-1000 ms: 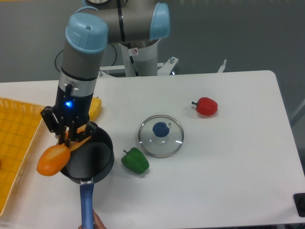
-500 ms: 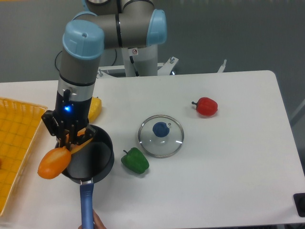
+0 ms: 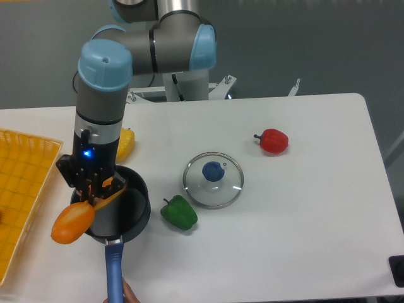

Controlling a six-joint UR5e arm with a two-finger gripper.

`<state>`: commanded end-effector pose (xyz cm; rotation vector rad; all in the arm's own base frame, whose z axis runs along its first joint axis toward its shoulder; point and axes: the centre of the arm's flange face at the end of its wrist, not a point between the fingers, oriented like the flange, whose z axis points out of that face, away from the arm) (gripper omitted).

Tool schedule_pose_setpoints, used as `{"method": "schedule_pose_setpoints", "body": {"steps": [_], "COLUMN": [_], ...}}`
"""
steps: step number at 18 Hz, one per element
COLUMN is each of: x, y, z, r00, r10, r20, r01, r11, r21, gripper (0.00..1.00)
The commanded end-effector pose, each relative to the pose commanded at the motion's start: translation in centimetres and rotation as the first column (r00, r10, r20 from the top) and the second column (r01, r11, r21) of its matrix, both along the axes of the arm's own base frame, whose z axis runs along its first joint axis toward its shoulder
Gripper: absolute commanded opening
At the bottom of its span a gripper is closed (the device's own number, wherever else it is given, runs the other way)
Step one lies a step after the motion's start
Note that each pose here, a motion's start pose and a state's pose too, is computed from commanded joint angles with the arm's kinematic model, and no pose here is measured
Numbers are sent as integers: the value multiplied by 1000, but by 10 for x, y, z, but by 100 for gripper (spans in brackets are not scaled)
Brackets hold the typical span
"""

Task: Place the long bread in the pot
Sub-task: 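Lower the bread into the saucepan, tilting it upright inside, then open the gripper to release the bread in the saucepan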

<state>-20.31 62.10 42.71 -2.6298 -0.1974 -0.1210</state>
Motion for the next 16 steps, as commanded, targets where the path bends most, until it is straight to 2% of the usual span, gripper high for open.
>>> {"method": "schedule_pose_setpoints", "body": {"steps": [1, 16], "x": [0, 2], "y": [-1, -4], "z": [0, 11], "r00": [1000, 1000], "r10": [-16, -15], "r20": [-8, -21], "r01": [16, 16], "r11": [1000, 1000], "r21": [0, 10], "gripper": [100, 100]}}
